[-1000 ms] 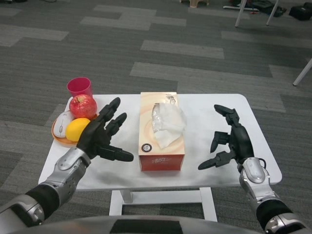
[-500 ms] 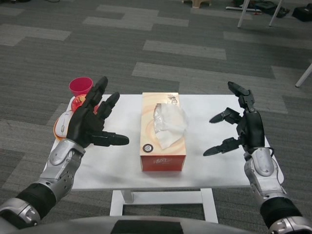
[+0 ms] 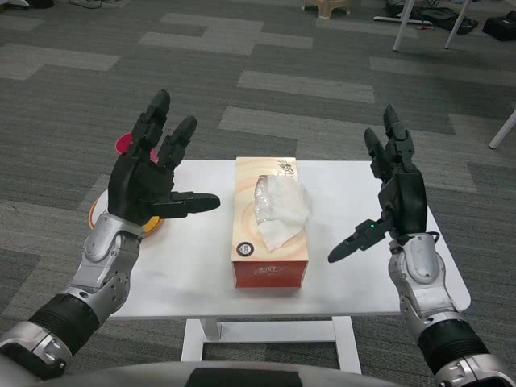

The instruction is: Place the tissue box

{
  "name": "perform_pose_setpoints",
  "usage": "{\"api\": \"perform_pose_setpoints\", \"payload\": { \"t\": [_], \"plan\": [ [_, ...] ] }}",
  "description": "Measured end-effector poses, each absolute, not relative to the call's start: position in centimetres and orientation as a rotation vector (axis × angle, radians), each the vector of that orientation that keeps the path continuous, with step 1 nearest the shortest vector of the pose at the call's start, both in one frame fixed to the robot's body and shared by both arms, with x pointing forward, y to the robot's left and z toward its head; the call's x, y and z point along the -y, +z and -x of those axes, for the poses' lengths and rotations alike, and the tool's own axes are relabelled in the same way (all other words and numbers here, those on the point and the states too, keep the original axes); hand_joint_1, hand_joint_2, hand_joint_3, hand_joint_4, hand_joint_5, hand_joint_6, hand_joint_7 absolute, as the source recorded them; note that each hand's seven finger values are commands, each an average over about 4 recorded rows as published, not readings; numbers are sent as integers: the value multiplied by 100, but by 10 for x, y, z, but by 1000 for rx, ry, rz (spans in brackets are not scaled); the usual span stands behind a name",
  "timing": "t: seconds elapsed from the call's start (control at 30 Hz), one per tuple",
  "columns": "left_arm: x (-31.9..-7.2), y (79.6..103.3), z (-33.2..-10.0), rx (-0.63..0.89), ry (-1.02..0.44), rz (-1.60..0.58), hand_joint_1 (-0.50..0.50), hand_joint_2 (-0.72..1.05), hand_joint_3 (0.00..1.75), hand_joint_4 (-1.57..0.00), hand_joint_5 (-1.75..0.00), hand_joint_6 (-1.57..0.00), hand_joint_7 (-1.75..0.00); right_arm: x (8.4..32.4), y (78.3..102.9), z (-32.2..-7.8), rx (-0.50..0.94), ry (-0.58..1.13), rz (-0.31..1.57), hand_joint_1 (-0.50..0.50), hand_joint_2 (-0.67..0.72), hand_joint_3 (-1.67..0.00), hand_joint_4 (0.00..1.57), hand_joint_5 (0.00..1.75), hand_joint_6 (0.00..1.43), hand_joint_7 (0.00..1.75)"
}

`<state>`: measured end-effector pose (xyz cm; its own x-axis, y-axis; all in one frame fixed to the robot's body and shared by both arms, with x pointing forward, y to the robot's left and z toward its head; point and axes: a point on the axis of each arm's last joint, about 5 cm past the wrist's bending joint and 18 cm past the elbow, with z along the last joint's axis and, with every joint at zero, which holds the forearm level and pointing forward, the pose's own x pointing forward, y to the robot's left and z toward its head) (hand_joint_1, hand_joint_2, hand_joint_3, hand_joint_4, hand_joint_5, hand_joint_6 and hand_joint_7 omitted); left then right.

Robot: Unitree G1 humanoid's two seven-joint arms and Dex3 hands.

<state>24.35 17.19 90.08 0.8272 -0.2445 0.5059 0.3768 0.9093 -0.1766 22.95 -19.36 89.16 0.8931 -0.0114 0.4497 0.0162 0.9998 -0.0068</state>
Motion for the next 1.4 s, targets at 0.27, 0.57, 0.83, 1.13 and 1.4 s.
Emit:
{"api": "perform_pose_setpoints", "payload": {
  "t": [0.27,0.57,0.83,1.13,1.4],
  "plan": [
    [-170,906,-244,531,-345,284,50,78,0,0,-31,0,0,186,895,-231,500,-10,-12,-42,47,-6,0,0,0,0],
    [-168,914,-247,568,-361,285,50,78,2,0,-31,0,0,183,904,-232,553,1,-28,-42,47,-8,0,0,0,0],
    [-171,921,-251,598,-360,259,50,78,0,0,-31,0,0,183,912,-238,581,12,-16,-42,47,-6,0,0,0,0],
    [-169,923,-255,602,-367,249,50,78,0,0,-28,0,0,182,914,-243,584,36,2,-42,47,-8,0,0,0,0],
    [-166,924,-258,601,-379,245,50,78,0,0,-28,0,0,183,916,-244,590,41,14,-45,47,-4,0,0,0,0]
  ]
}}
